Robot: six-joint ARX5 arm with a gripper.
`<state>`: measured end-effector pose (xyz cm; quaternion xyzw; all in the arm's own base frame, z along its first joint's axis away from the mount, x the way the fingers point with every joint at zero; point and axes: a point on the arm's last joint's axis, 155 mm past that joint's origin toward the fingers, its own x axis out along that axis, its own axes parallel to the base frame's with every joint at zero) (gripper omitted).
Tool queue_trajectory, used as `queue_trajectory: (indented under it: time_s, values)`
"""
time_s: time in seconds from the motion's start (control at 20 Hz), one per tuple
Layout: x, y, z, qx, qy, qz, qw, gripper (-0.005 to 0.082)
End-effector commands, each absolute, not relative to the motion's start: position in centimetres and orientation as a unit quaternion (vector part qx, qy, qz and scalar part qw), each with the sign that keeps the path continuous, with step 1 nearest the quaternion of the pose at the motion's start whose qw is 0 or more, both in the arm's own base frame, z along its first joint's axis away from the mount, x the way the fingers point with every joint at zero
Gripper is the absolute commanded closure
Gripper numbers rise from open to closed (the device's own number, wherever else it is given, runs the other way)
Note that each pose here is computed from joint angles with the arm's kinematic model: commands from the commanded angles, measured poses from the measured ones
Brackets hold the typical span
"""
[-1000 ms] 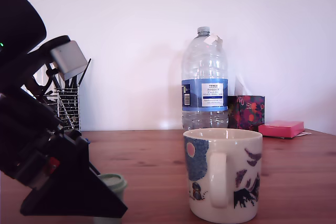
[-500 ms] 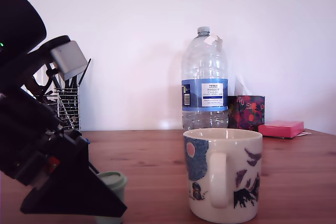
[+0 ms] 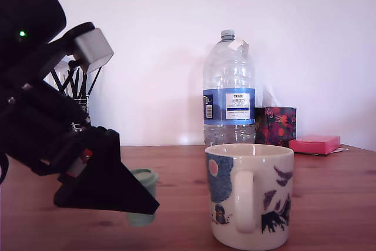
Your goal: Pick up the coffee capsules from the table one by one and drop them inside the nearest coffee cup
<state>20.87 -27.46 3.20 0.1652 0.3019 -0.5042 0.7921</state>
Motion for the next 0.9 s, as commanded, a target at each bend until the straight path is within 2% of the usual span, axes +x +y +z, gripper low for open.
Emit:
queue_trajectory:
  time_s: [0.0,0.1,0.5,0.65,0.85]
  values:
    - [21.2,-28.1,5.1,0.165,0.282,-0.510,0.796,0.0535]
    - [21.4,-28.3,6.8,0.163,0.276,-0.511,0.798,0.0535]
    - [21.7,-32.4,15.2,0.148,0.198,-0.552,0.796,0.0535]
    - [21.2,-33.6,16.2,0.148,0.188,-0.564,0.790,0.0535]
    - [21.2,-35.0,15.5,0.153,0.199,-0.572,0.781,0.0535]
